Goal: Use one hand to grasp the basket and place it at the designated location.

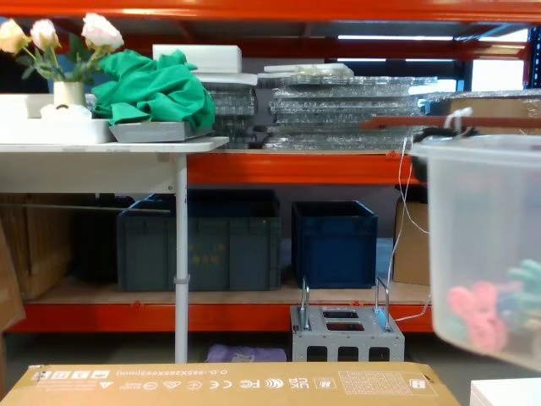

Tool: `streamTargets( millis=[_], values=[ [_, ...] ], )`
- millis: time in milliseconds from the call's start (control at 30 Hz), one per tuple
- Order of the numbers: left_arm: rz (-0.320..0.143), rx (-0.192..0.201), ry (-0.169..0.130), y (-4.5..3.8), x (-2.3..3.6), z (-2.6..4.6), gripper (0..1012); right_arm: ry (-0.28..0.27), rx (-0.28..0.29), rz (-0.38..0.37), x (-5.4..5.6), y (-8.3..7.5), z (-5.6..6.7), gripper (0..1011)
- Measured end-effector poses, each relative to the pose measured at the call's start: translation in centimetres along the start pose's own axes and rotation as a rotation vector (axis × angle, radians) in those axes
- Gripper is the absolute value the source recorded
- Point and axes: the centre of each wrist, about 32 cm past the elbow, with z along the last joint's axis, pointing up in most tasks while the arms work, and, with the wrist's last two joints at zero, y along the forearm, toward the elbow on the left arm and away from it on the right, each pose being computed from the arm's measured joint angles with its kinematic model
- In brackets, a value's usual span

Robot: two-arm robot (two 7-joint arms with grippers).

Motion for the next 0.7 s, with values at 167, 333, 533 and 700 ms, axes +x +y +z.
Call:
streamTargets(
  millis=[167, 333, 533, 700],
  values=[
    [0.000, 0.000, 0.000, 0.00, 0.00, 0.00, 0, 0.071, -0.040, -0.004, -0.8, -0.9, -1.3, 233],
    [0.000, 0.000, 0.000, 0.00, 0.00, 0.00, 0, 0.155, -0.089, 0.003, -1.8, -1.5, -2.7, 233],
    [0.000, 0.000, 0.000, 0.00, 0.00, 0.01, 0, 0.224, -0.143, 0.017, -2.8, -1.7, -3.6, 233],
    [0.000, 0.000, 0.000, 0.00, 0.00, -0.01, 0, 0.336, -0.225, 0.026, -4.4, -1.5, -4.6, 232]
  ],
)
